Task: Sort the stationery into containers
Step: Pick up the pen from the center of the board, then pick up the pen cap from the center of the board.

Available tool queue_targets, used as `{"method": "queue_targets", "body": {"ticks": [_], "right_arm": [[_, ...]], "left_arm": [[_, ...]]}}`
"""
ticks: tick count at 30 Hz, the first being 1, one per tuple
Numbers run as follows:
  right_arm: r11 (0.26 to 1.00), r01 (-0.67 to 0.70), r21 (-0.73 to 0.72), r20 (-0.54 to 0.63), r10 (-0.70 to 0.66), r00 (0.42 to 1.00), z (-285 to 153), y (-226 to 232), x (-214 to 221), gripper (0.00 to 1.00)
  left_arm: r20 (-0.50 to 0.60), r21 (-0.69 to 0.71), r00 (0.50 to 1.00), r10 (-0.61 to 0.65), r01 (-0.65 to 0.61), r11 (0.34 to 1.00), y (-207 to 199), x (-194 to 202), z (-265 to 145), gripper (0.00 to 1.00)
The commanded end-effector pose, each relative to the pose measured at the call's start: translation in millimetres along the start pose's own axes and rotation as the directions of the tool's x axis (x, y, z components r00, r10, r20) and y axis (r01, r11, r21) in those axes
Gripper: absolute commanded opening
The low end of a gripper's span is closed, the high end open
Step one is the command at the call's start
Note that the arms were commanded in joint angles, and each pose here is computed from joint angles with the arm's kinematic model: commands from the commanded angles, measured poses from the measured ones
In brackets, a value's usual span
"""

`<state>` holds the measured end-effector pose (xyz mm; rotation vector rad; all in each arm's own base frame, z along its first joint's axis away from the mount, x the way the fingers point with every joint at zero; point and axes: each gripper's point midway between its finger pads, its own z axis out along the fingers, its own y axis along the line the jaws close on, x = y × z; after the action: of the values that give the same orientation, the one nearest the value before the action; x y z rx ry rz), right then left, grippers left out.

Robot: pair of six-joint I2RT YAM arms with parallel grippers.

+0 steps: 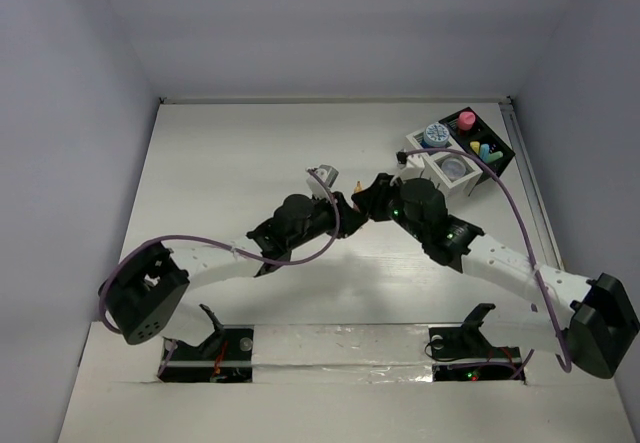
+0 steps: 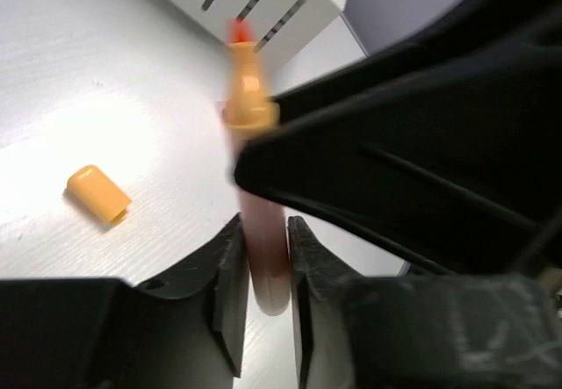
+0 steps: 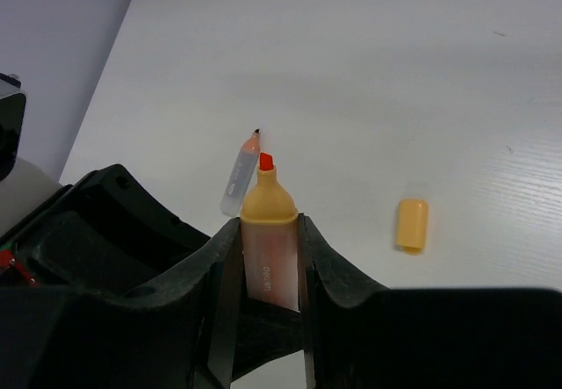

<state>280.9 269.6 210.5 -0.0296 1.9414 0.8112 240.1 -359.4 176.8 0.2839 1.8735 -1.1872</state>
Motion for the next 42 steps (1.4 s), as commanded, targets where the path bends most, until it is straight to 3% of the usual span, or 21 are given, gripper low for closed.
{"method": "queue_targets", "body": {"ticks": [1,2,6,7,10,13,18,23,26,33,42], "right_arm": [[0.997,-0.021,-0.070,0.017,0.022,1.000,-8,17,-3,0.00],[0.998,-0.016,-0.058,0.013,0.017,1.000,-9,15,-3,0.00],[0.999,0.008,-0.037,0.024,-0.008,1.000,-16,12,-9,0.07],[0.999,0.024,-0.038,0.029,-0.023,0.999,-18,13,-13,0.23],[0.997,0.081,0.019,-0.008,-0.081,0.997,-23,7,-16,0.56],[0.991,0.120,0.061,-0.007,-0.120,0.993,-34,-2,-21,0.68],[0.978,0.135,0.160,0.001,-0.137,0.991,-38,-29,-21,0.67],[0.938,0.264,0.224,-0.213,-0.217,0.953,-5,-55,20,0.68],[0.910,0.344,0.231,-0.291,-0.273,0.917,13,-62,25,0.72],[0.902,0.384,0.195,-0.414,-0.279,0.866,51,-69,49,0.73],[0.896,0.377,0.236,-0.483,-0.228,0.845,80,-102,71,0.62]], "left_arm": [[0.070,0.027,0.997,0.031,-0.033,0.999,-12,-24,6,0.07],[0.064,0.012,0.997,0.035,-0.036,0.999,-10,-23,4,0.00],[0.066,-0.024,0.994,0.088,-0.086,0.996,-4,-25,-8,0.00],[0.066,-0.030,0.993,0.100,-0.098,0.995,-3,-25,-11,0.00],[0.053,-0.075,0.989,0.141,-0.137,0.988,6,-24,-21,0.00],[0.054,-0.142,0.986,0.155,-0.146,0.979,25,-26,-34,0.00],[0.078,-0.280,0.983,0.167,-0.139,0.950,68,-40,-61,0.00],[0.056,-0.289,0.974,0.219,-0.194,0.937,79,-43,-76,0.00],[0.061,-0.314,0.969,0.241,-0.210,0.926,87,-42,-82,0.00],[0.051,-0.351,0.966,0.253,-0.220,0.910,99,-37,-84,0.00],[0.051,-0.358,0.965,0.258,-0.223,0.907,101,-36,-86,0.00]]}}
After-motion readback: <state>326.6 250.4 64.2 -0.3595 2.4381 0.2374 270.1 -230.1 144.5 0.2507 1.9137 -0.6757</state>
